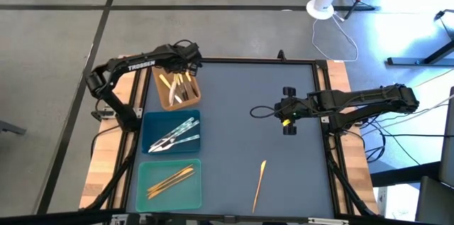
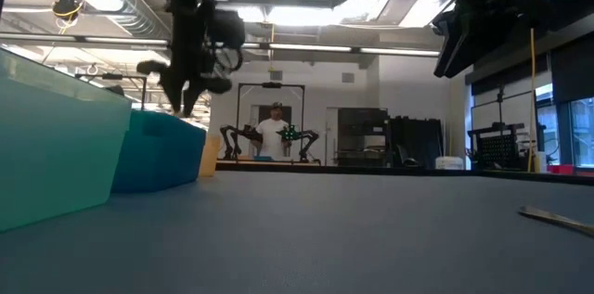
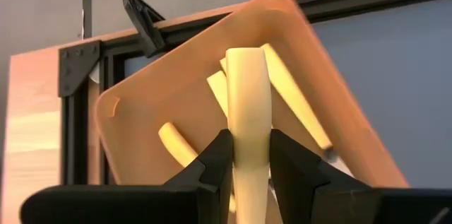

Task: Sort silverware by color (type)
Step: Put the yellow knife into the orange bin

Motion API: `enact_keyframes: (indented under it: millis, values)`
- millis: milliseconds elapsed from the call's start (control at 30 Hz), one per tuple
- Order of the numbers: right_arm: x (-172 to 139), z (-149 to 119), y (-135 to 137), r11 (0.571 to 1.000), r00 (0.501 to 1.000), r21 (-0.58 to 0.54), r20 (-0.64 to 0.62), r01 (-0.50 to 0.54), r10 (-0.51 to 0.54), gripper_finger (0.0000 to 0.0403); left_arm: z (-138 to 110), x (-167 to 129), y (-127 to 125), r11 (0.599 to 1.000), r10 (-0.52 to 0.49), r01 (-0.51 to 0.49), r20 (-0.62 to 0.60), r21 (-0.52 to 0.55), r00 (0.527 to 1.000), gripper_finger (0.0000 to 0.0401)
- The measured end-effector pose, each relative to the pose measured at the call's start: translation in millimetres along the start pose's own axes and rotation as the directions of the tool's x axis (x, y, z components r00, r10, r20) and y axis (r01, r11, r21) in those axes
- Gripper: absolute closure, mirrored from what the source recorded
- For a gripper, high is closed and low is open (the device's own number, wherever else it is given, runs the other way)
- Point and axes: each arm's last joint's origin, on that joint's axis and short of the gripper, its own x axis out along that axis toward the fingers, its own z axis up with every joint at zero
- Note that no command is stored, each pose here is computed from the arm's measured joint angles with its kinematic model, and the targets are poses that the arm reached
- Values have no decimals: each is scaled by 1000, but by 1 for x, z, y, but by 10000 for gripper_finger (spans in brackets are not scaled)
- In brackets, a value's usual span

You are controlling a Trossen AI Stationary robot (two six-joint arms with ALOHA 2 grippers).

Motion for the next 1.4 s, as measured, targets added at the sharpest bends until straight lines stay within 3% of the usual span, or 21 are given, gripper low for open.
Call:
enact_keyframes:
  millis: [200, 567, 1400]
  values:
    - [0, 0, 0, 1000, 1000, 0, 0, 0, 0, 276, -6, 31, 8, 1000, -2, 2, -10, 20, 1000, 328]
    - [0, 0, 0, 1000, 1000, 0, 0, 0, 0, 276, -17, 53, 18, 1000, 25, -24, -49, 20, 998, 320]
    - [0, 5, 0, 1000, 999, 12, 52, -11, 11, 276, -23, 63, 19, 1000, 21, -21, -41, 5, 999, 311]
